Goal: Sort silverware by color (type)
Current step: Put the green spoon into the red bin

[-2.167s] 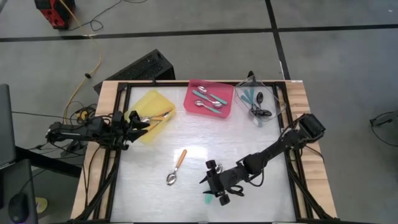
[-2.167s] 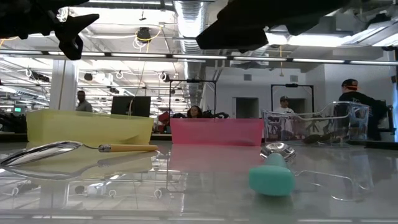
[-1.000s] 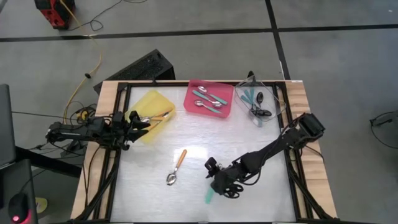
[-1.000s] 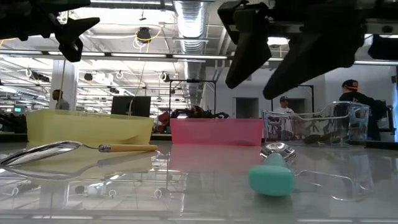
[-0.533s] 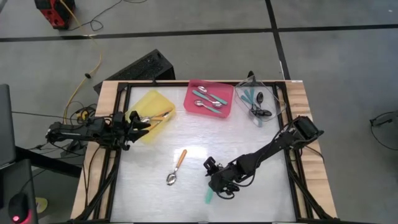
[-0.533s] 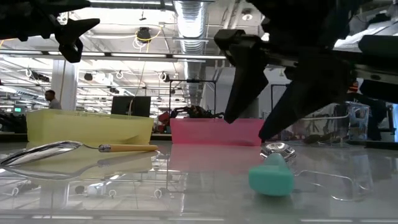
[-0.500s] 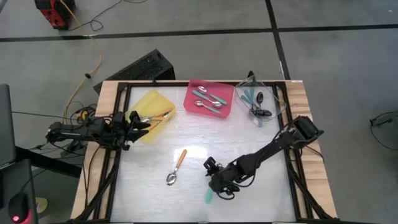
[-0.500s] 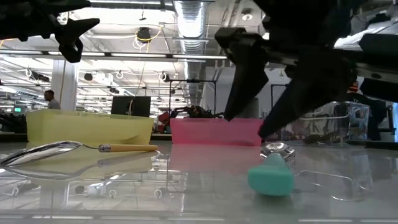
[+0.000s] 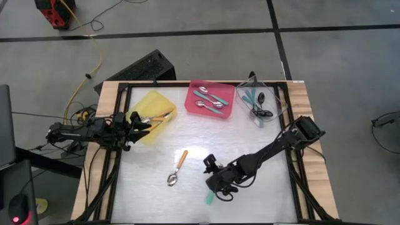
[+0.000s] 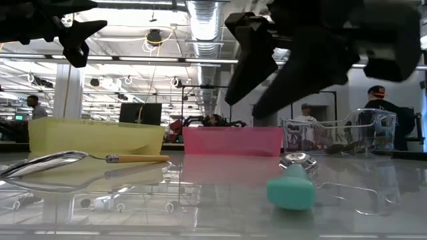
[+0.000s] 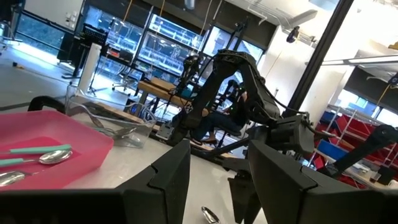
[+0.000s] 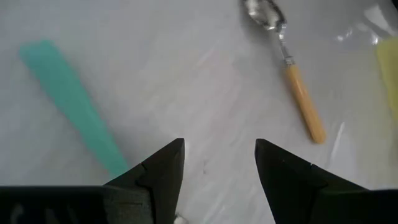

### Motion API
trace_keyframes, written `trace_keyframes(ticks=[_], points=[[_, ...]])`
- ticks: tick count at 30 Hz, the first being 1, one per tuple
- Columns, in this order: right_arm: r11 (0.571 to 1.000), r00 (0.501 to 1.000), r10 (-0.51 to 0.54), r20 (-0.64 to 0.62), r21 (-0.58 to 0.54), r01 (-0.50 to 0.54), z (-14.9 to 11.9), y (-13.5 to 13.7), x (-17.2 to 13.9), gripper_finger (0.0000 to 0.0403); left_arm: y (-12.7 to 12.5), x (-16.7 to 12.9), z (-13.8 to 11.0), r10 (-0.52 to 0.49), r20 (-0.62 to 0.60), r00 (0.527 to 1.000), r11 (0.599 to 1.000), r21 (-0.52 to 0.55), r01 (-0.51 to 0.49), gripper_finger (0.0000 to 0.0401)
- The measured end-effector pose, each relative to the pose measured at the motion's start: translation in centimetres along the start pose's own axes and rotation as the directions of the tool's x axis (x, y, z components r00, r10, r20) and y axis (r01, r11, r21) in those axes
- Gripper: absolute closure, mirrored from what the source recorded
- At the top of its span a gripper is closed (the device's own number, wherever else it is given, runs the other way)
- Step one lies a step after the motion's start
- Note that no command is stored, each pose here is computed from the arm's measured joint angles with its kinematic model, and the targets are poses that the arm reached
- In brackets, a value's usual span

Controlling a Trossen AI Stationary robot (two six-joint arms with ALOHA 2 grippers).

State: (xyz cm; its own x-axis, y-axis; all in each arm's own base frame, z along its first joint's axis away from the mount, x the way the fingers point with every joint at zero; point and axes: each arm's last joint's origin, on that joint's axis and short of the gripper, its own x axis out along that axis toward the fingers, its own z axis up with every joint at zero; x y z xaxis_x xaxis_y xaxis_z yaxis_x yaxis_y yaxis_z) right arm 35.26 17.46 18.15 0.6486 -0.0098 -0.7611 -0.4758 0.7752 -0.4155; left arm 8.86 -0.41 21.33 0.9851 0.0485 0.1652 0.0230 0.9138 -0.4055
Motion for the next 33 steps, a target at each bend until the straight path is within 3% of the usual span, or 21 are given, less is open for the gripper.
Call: trace_keyframes(ticks=[3, 20, 26, 33], points=[[0.996, 1.0, 0.009, -0.017, -0.091, -0.011, -0.1, 0.4, -0.1, 0.0179, 0.0, 0.0, 0.0, 0.001, -0.001, 1.0, 1.0, 0.0, -0.001, 0.0253], [0.982, 0.991, 0.111, -0.08, -0.143, -0.121, -0.7, 1.4, -0.4, 0.0149, 0.0, 0.0, 0.0, 0.001, -0.003, 1.0, 1.0, 0.002, -0.001, 0.0253], [0.936, 0.977, 0.178, -0.119, -0.285, -0.206, -1.4, 2.4, 1.0, 0.0148, 0.0, 0.0, 0.0, 0.002, -0.003, 1.0, 1.0, -0.001, -0.002, 0.0253], [0.933, 0.977, 0.182, -0.11, -0.295, -0.207, -1.5, 2.2, 1.7, 0.0148, 0.0, 0.0, 0.0, 0.002, -0.005, 1.0, 1.0, -0.004, -0.002, 0.0253]])
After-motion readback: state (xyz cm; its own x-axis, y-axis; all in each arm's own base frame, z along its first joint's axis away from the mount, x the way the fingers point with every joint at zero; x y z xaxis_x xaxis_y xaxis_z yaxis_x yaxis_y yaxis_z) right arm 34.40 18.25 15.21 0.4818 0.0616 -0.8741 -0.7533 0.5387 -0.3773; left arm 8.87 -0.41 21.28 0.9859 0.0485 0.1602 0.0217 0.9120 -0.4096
